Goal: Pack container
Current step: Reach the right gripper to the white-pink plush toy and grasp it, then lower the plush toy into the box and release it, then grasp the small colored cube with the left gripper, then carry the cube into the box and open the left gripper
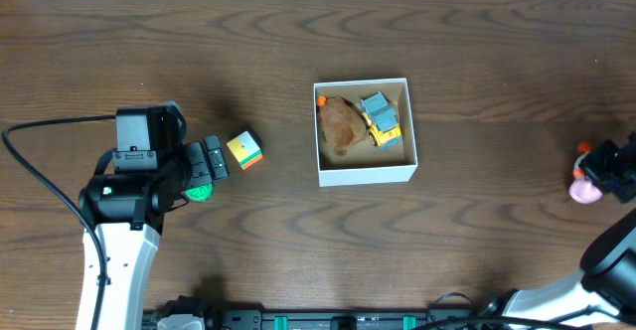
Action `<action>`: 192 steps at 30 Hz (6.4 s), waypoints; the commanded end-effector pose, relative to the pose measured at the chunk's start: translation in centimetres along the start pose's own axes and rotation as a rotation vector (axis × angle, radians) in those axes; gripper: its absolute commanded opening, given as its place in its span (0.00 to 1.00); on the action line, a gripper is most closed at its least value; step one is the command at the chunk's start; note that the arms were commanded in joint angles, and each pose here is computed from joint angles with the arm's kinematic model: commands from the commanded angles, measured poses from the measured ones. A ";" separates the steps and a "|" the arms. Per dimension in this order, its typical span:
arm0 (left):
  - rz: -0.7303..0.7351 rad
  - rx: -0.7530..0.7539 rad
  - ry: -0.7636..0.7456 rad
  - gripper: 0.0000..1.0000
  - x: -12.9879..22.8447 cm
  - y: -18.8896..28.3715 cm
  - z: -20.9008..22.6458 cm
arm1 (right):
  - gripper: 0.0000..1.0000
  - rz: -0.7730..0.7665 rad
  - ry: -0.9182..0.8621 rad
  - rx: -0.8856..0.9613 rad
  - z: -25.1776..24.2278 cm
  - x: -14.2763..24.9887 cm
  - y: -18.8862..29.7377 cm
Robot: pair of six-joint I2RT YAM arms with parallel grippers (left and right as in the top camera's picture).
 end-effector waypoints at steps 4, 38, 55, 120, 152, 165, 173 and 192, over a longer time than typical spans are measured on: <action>-0.016 0.005 0.013 0.98 -0.5 0.4 0.0 | 0.01 -0.217 0.247 -0.325 10.0 3.0 12.6; -0.016 0.005 0.013 0.98 -0.5 0.4 0.0 | 0.06 0.130 1.094 -0.130 20.8 33.5 2.9; -0.017 0.004 0.013 0.98 -0.5 0.4 0.0 | 0.68 -0.013 1.106 -0.359 24.4 31.7 12.1; 0.533 -0.092 0.389 0.52 1.1 -18.7 -4.0 | 0.99 0.005 0.526 -0.156 13.5 13.1 12.3; -0.121 0.380 -0.880 0.07 -2.6 -3.9 -29.9 | 0.99 0.019 0.526 -0.143 13.1 13.3 12.2; -0.010 0.333 -0.897 0.96 -0.9 -8.8 -29.9 | 0.99 0.031 0.539 -0.132 12.8 13.5 12.2; -0.049 0.257 -0.803 0.98 -3.1 -5.6 -26.8 | 0.99 0.032 0.546 -0.125 12.7 13.6 12.2; 0.191 -0.151 0.306 0.98 -3.2 -2.5 3.2 | 0.99 0.029 0.550 -0.129 12.8 13.5 12.2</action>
Point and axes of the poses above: each gripper's point midway between its finger pads, its own y axis back along the fingers, its own z axis along the line the jaws close on, x = y × z, the point moved 3 cm from there along y, back along the fingers, and after that the axes turned 13 degrees about -y, right-handed, at the moved point
